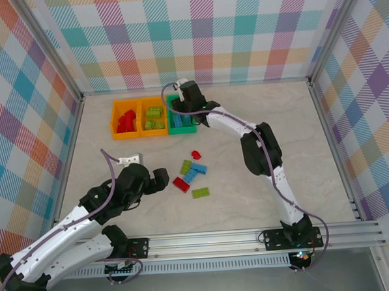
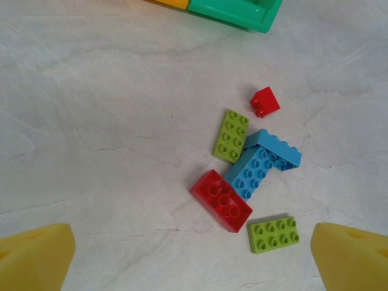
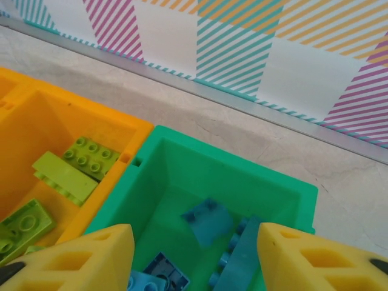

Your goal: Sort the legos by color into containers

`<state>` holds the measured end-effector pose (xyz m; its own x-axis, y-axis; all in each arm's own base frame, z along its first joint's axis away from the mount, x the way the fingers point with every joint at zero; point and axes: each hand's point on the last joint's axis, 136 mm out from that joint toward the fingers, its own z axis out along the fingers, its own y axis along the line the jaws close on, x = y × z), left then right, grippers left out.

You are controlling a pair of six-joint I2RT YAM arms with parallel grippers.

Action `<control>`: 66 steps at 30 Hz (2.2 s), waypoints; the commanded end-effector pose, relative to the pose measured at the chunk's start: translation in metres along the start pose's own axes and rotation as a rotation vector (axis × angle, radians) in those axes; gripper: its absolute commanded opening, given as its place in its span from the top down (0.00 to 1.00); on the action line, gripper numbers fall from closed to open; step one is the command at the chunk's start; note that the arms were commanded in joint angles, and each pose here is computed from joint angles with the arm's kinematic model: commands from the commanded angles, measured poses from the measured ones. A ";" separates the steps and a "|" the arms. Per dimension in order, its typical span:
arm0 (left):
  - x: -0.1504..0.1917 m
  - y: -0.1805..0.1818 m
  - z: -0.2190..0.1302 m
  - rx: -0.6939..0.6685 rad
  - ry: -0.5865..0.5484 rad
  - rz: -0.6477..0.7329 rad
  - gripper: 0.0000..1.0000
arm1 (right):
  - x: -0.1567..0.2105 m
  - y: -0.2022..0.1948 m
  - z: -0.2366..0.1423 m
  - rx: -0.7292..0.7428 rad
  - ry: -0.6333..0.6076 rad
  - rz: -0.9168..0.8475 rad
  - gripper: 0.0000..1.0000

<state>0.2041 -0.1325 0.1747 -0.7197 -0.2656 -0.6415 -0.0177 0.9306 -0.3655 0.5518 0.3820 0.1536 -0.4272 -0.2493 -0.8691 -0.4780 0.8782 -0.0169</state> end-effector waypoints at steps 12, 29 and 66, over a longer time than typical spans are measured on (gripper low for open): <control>0.023 -0.033 0.057 -0.020 0.139 -0.122 0.00 | 0.062 0.056 -0.240 -0.496 0.175 0.257 0.17; 0.083 -0.051 0.118 -0.149 0.245 -0.134 0.13 | 0.154 0.054 -0.293 -0.472 0.443 0.294 0.00; 0.011 -0.007 0.065 -0.201 -0.029 -0.002 0.72 | 0.145 0.084 -0.317 -0.687 0.458 0.317 0.00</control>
<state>0.2277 -0.1799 0.0981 -0.7624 -0.3072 -0.5696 -0.1694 0.9442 -0.2825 0.2156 0.2822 0.1622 -0.8353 -0.3010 -0.4601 -0.5391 0.6125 0.5781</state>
